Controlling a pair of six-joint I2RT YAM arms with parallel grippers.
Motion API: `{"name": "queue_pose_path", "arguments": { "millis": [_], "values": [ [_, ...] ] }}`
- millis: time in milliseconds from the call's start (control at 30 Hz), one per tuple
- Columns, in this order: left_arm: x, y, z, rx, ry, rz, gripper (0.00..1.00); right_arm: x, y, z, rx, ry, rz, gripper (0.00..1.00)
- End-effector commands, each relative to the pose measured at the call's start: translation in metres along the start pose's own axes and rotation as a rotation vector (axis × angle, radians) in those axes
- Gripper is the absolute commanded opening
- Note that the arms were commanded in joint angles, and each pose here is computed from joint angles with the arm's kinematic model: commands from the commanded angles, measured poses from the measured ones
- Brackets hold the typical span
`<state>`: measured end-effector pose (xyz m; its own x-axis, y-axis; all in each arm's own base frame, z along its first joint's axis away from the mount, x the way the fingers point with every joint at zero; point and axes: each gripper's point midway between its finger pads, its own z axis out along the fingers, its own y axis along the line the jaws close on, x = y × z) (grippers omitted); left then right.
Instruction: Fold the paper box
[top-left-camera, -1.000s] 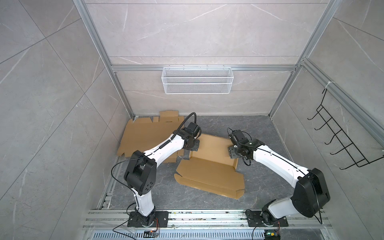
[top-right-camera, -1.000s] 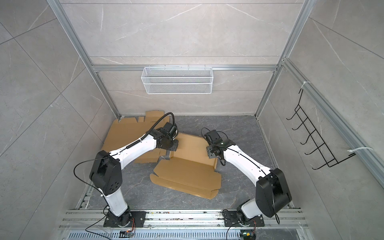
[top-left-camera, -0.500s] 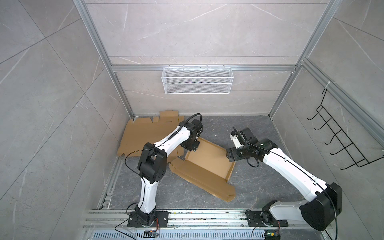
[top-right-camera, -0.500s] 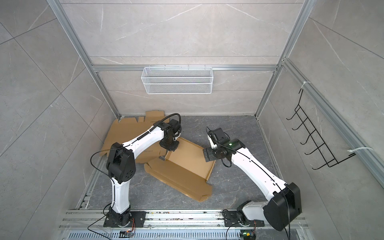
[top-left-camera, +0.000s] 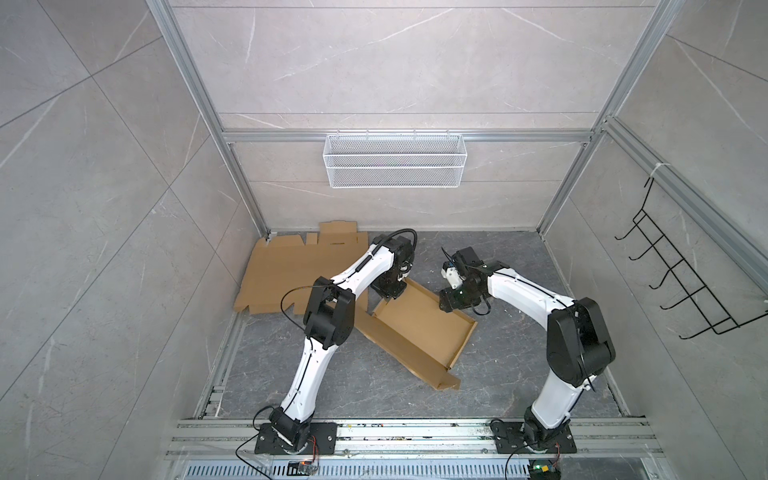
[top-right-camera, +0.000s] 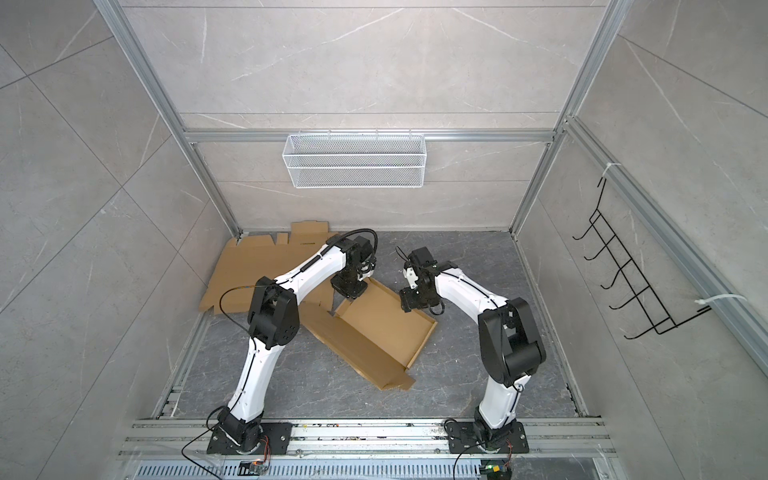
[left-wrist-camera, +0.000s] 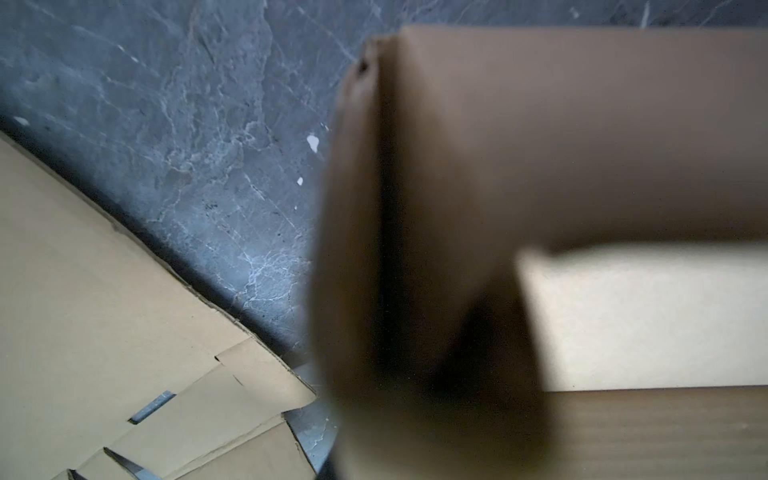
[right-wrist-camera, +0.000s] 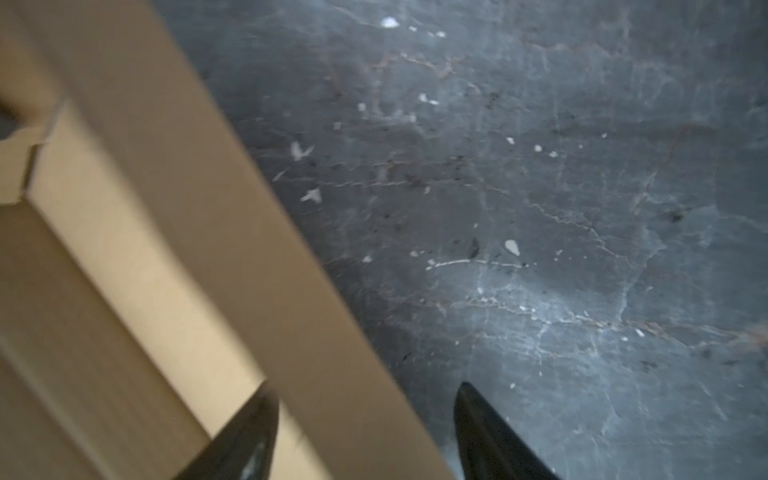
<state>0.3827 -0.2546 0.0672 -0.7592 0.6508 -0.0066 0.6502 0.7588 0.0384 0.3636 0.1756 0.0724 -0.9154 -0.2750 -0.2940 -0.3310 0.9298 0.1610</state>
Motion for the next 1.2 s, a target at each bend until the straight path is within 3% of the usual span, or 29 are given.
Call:
{"name": "queue_pose_path", "arguments": {
  "millis": [0,233,467,733,933,1067,1167],
  "values": [
    [0.000,-0.001,0.000,0.025,0.026,0.017,0.19,-0.012,0.003,0.014,-0.027,-0.015,0.023,0.60],
    [-0.034,-0.002,-0.032,0.049,-0.115,-0.002,0.45,-0.005,-0.001,0.032,-0.056,0.000,0.153,0.47],
    [-0.057,-0.007,-0.146,0.105,-0.445,-0.053,0.65,0.003,-0.021,0.033,-0.069,-0.017,0.332,0.33],
    [-0.045,0.026,-0.221,0.055,-0.684,-0.160,0.67,0.019,-0.044,0.022,-0.086,-0.064,0.537,0.28],
    [-0.024,0.053,-0.231,0.000,-0.774,-0.266,0.67,0.058,-0.062,0.014,-0.089,-0.091,0.745,0.28],
    [-0.003,0.073,-0.232,-0.053,-0.839,-0.358,0.65,0.085,-0.058,0.006,-0.103,-0.111,0.829,0.28],
    [0.020,0.092,-0.232,-0.069,-0.907,-0.479,0.64,0.103,-0.038,-0.005,-0.127,-0.109,0.815,0.30]
  ]
}}
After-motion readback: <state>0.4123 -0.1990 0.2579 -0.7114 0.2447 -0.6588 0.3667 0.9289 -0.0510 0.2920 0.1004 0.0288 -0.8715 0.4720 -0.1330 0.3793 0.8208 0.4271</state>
